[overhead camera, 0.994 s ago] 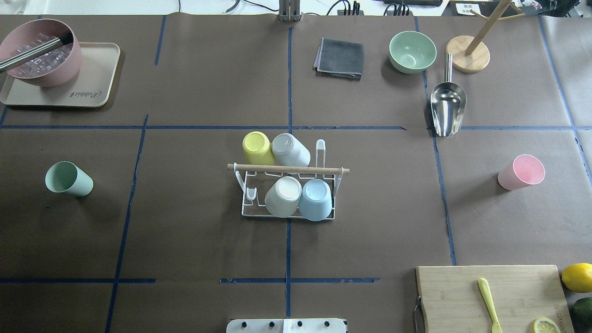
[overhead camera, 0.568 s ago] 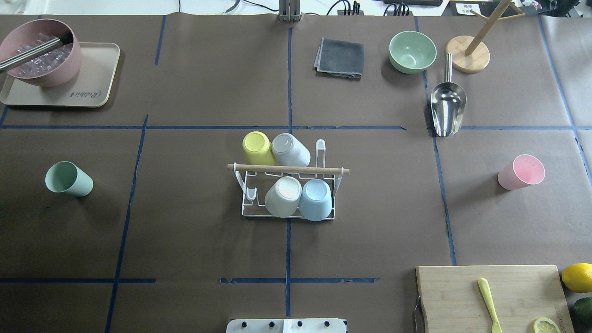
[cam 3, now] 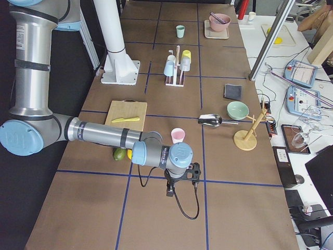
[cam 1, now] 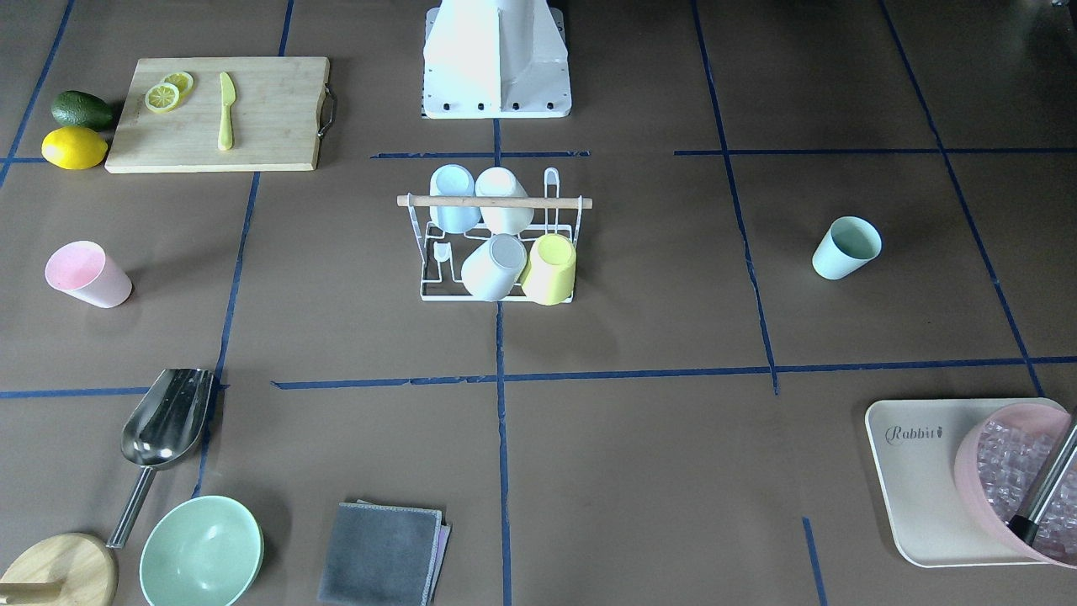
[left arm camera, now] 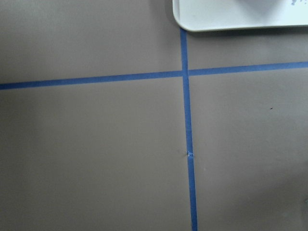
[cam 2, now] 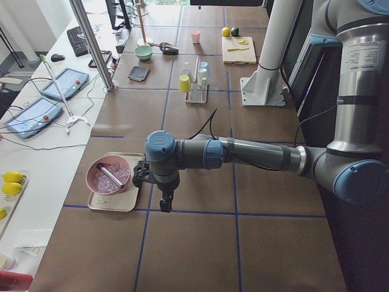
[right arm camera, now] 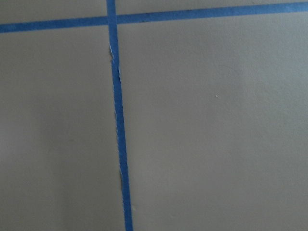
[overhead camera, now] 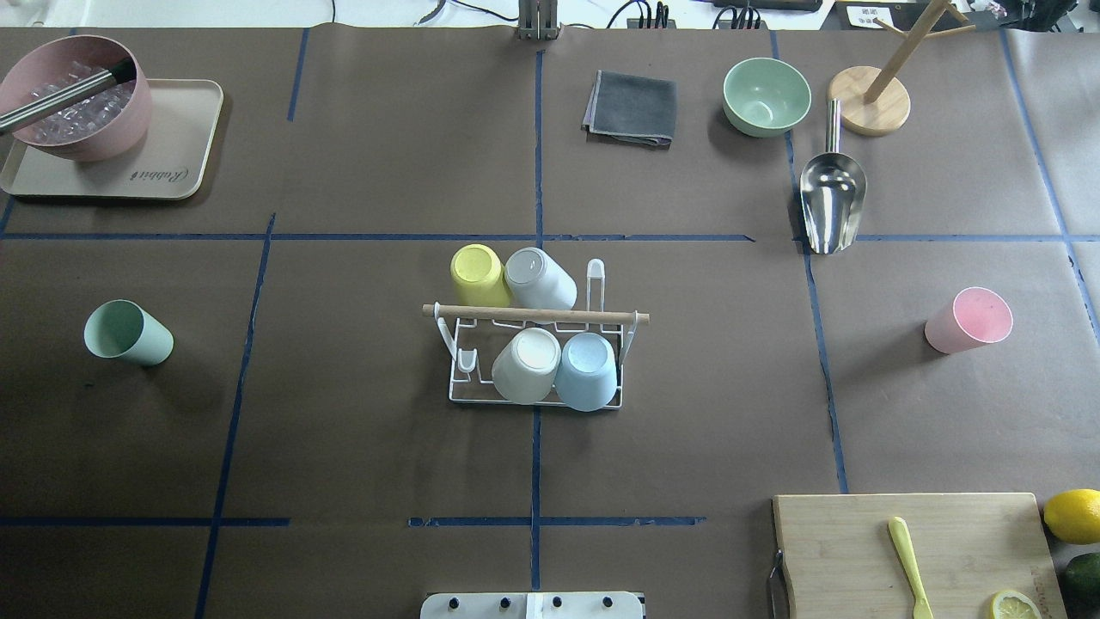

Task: Place cup on cup holder

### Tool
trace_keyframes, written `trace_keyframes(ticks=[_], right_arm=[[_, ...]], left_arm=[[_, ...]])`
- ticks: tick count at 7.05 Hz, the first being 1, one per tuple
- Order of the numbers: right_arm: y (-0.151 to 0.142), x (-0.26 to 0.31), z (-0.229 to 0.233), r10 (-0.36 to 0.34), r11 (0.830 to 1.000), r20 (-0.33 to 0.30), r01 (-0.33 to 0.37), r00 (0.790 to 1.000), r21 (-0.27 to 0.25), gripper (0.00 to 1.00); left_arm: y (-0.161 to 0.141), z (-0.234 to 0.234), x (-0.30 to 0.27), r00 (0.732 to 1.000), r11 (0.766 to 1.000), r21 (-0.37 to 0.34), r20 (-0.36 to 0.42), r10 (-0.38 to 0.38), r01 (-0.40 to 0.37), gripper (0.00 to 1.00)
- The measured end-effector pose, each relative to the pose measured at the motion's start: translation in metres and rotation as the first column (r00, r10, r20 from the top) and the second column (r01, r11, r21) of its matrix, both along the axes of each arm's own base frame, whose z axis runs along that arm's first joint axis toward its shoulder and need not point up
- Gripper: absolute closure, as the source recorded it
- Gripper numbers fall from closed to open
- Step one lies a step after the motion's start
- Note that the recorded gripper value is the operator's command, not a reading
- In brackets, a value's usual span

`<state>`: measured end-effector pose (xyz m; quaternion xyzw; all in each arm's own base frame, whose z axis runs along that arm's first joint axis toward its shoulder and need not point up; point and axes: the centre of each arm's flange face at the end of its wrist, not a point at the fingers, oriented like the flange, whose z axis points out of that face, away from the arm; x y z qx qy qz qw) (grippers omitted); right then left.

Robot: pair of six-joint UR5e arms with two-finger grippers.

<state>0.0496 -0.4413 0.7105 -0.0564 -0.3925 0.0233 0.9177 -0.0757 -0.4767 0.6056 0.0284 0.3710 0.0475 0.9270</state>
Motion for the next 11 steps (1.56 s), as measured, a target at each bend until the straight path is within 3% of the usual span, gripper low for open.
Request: trace_keyframes(ticks=[2,4,7,9,11], right_arm=[[-0.045,-0.015,-0.037,0.056,0.996,0.036,-0.053,0.998,-0.075,0.0],[-0.098,-0.081,-0.088,-0.038,0.992,0.047,0.043,0.998,-0.122,0.0],[-0.164,-0.183,-0.148,-0.174,0.968,0.048,0.18,0.984,-0.173,0.0],[-0.179,-0.218,-0.145,-0.211,0.949,0.067,0.221,0.975,-0.226,0.0],[-0.173,-0.243,-0.125,-0.244,0.925,0.074,0.254,0.967,-0.282,0.0]], left_arm=[[-0.015,-0.029,0.015,1.0,0.999,0.039,-0.002,0.031,-0.031,0.0],[-0.051,-0.087,0.048,0.996,0.996,0.014,0.0,0.093,-0.093,0.0],[-0.08,-0.158,0.125,0.975,0.975,0.019,0.005,0.222,-0.222,0.0],[-0.084,-0.181,0.178,0.952,0.952,0.001,0.005,0.305,-0.305,0.0],[-0.082,-0.201,0.234,0.919,0.919,-0.006,0.005,0.394,-0.394,0.0]])
